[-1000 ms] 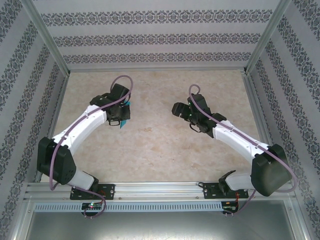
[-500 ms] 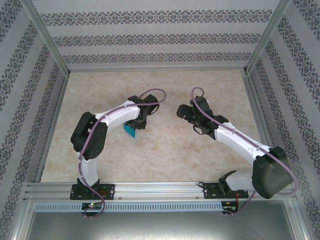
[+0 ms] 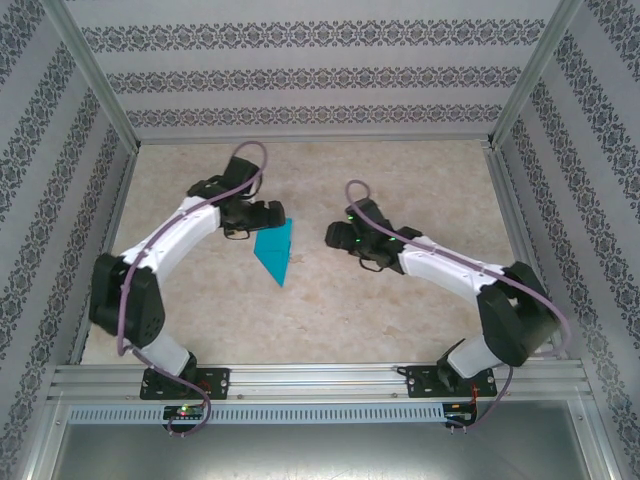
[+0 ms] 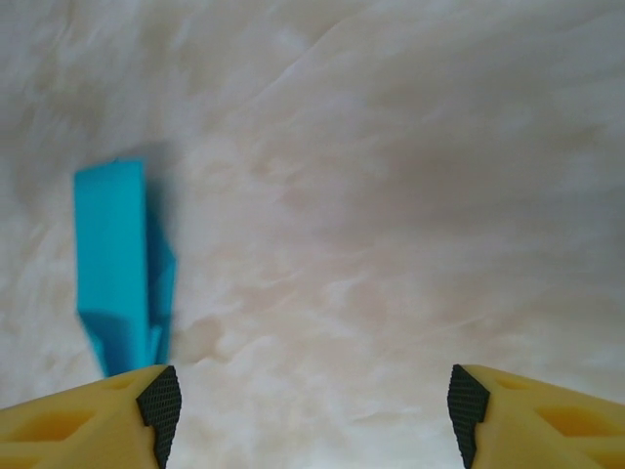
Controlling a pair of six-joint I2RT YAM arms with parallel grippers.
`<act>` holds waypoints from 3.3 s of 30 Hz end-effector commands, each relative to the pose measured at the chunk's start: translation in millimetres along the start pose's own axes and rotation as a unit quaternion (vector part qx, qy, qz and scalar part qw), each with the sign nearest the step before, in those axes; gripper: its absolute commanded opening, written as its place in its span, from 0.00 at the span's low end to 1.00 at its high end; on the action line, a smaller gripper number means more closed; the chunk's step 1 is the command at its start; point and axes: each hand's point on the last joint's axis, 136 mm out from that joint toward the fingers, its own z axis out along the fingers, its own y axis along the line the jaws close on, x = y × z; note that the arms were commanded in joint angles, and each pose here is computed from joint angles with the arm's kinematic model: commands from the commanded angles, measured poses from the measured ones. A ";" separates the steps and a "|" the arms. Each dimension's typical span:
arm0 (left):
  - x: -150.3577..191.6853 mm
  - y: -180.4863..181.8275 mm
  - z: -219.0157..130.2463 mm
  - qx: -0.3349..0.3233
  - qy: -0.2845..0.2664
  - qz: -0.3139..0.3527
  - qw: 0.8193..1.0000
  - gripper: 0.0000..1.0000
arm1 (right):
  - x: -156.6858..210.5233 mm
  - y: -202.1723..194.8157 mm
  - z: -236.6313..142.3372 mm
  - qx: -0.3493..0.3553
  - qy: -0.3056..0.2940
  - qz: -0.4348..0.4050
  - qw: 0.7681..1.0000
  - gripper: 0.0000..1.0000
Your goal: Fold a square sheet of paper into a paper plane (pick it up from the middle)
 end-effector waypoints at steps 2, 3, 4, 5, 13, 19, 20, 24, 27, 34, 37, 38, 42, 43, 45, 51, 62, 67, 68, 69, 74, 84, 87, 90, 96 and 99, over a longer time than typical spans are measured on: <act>3.0 28.9 -8.7 -0.005 -0.030 -0.062 0.998 1.00 | 26.8 69.0 15.0 -0.051 0.034 -0.032 0.998 0.62; 5.8 36.3 -10.9 -0.010 -0.030 -0.073 0.997 1.00 | 33.6 78.3 18.7 -0.055 0.040 -0.038 0.997 0.59; 8.7 44.4 -13.3 -0.015 -0.032 -0.086 0.996 1.00 | 43.0 90.1 23.1 -0.059 0.050 -0.048 0.996 0.55; 11.3 52.3 -15.2 -0.018 -0.036 -0.098 0.994 1.00 | 53.2 99.5 29.0 -0.063 0.061 -0.056 0.995 0.51; 30.2 89.7 -19.9 -0.008 -0.052 -0.169 0.984 1.00 | 97.1 141.3 64.4 -0.070 0.140 -0.086 0.984 0.37; 31.2 99.1 -26.1 -0.015 -0.067 -0.174 0.982 1.00 | 97.2 127.5 84.4 -0.022 0.149 -0.100 0.984 0.37; 31.2 100.1 -26.9 -0.017 -0.068 -0.172 0.983 1.00 | 97.3 124.8 87.5 -0.017 0.152 -0.100 0.983 0.37; 27.7 99.8 -30.7 -0.018 -0.075 -0.165 0.983 1.00 | 101.7 107.1 96.3 0.009 0.177 -0.109 0.978 0.39; 26.7 96.4 -32.3 -0.010 -0.075 -0.158 0.985 1.00 | 105.2 89.4 99.4 0.024 0.202 -0.129 0.971 0.39; 28.2 91.6 -29.9 0.004 -0.068 -0.152 0.986 1.00 | 109.6 59.3 96.7 0.045 0.244 -0.203 0.947 0.39; 28.0 88.8 -28.0 0.012 -0.065 -0.151 0.986 1.00 | 107.1 46.3 92.4 0.046 0.256 -0.228 0.938 0.39; 28.6 87.8 -27.0 0.015 -0.062 -0.151 0.987 1.00 | 106.5 41.1 90.8 0.045 0.261 -0.237 0.935 0.39; 29.3 82.4 -23.9 0.030 -0.054 -0.150 0.987 1.00 | 106.7 19.2 81.7 0.049 0.285 -0.287 0.913 0.38; 30.2 80.4 -22.5 0.037 -0.051 -0.150 0.987 1.00 | 106.5 13.9 78.4 0.045 0.289 -0.301 0.907 0.38; 31.1 75.3 -19.9 0.052 -0.047 -0.149 0.986 1.00 | 106.6 4.9 70.8 0.039 0.296 -0.329 0.896 0.38; 37.3 58.8 -8.7 0.106 -0.028 -0.146 0.983 1.00 | 84.8 14.4 43.9 0.002 0.249 -0.359 0.899 0.38; 52.2 39.5 8.1 0.145 0.006 -0.162 0.976 1.00 | 55.6 60.5 15.6 -0.047 0.112 -0.096 0.988 0.47; 60.4 31.8 14.9 0.152 0.022 -0.166 0.974 1.00 | 73.5 70.1 30.2 -0.079 0.116 -0.059 0.988 0.43; 62.7 30.8 17.3 0.151 0.027 -0.170 0.973 1.00 | 76.7 69.0 35.0 -0.074 0.124 -0.059 0.988 0.42; 64.9 29.2 19.4 0.153 0.033 -0.173 0.972 1.00 | 78.2 67.3 39.5 -0.067 0.130 -0.060 0.987 0.42; 73.8 20.6 31.0 0.164 0.058 -0.188 0.967 1.00 | 76.9 56.3 57.0 -0.047 0.136 -0.059 0.988 0.41; 89.5 -6.4 46.2 0.160 0.098 -0.180 0.966 0.99 | 77.8 32.9 80.0 -0.033 0.156 -0.028 0.987 0.40; 95.0 -14.9 52.6 0.163 0.112 -0.182 0.963 0.95 | 81.8 24.6 84.2 -0.029 0.165 -0.013 0.986 0.40; 98.8 -24.0 57.6 0.175 0.124 -0.193 0.957 0.88 | 84.8 18.5 85.0 -0.038 0.171 0.007 0.984 0.40; 99.5 -27.2 66.9 0.177 0.131 -0.216 0.951 0.70 | 91.0 11.6 84.9 -0.077 0.185 0.050 0.978 0.40; 99.8 -27.8 70.1 0.176 0.134 -0.222 0.950 0.64 | 93.2 6.8 85.6 -0.085 0.190 0.067 0.976 0.40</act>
